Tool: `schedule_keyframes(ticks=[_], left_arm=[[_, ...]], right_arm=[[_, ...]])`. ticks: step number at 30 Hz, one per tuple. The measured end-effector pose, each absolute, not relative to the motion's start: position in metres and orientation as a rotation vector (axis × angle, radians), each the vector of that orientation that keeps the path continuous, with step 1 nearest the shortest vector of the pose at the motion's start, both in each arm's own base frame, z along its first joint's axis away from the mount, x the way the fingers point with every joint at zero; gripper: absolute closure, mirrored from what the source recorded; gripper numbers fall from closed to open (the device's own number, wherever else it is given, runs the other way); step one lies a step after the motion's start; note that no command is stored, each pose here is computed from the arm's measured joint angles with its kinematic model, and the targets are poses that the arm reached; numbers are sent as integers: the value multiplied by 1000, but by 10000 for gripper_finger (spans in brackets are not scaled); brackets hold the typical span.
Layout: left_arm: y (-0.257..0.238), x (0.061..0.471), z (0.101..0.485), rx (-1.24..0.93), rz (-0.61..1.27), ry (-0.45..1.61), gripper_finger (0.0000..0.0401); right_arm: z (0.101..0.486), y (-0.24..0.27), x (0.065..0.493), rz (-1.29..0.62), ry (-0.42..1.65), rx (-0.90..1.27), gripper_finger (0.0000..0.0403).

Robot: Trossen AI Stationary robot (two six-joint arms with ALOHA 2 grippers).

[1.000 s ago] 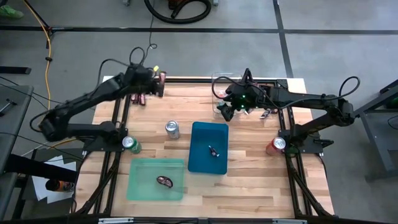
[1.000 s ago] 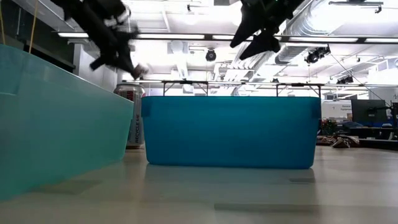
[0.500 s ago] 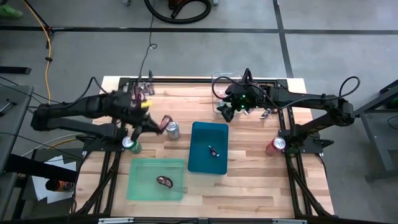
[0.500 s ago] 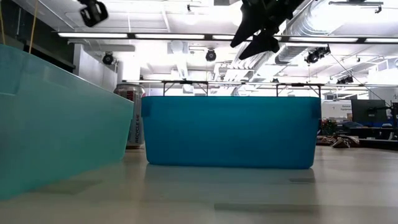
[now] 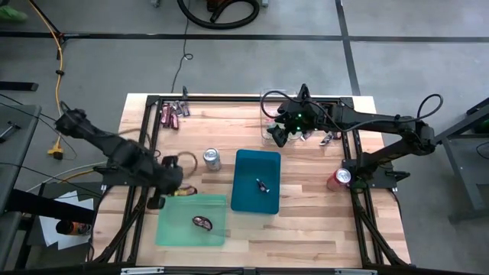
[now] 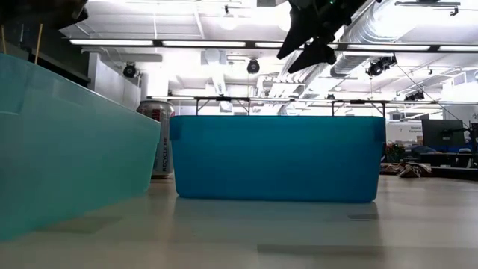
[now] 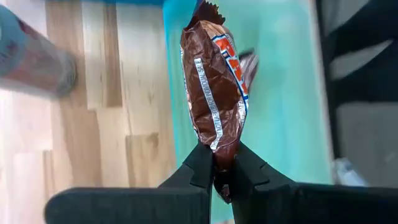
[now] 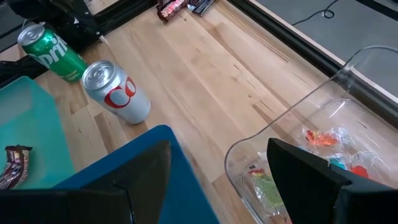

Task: Sort candy
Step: Put the brown chocolate into the green bin

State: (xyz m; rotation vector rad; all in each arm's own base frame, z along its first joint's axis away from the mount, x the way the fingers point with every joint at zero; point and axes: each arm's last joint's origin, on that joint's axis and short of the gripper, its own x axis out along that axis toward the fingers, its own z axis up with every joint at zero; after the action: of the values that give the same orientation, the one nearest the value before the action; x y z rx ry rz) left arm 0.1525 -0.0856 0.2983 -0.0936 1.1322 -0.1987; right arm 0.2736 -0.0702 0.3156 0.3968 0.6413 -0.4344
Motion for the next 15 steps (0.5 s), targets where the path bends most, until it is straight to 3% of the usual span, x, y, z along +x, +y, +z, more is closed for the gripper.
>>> schedule_keyframes(ticks=[15], left_arm=[[-153,162,252,111,-252,1327,391]], right_arm=[[315,-70,273,-426,650,400,141]])
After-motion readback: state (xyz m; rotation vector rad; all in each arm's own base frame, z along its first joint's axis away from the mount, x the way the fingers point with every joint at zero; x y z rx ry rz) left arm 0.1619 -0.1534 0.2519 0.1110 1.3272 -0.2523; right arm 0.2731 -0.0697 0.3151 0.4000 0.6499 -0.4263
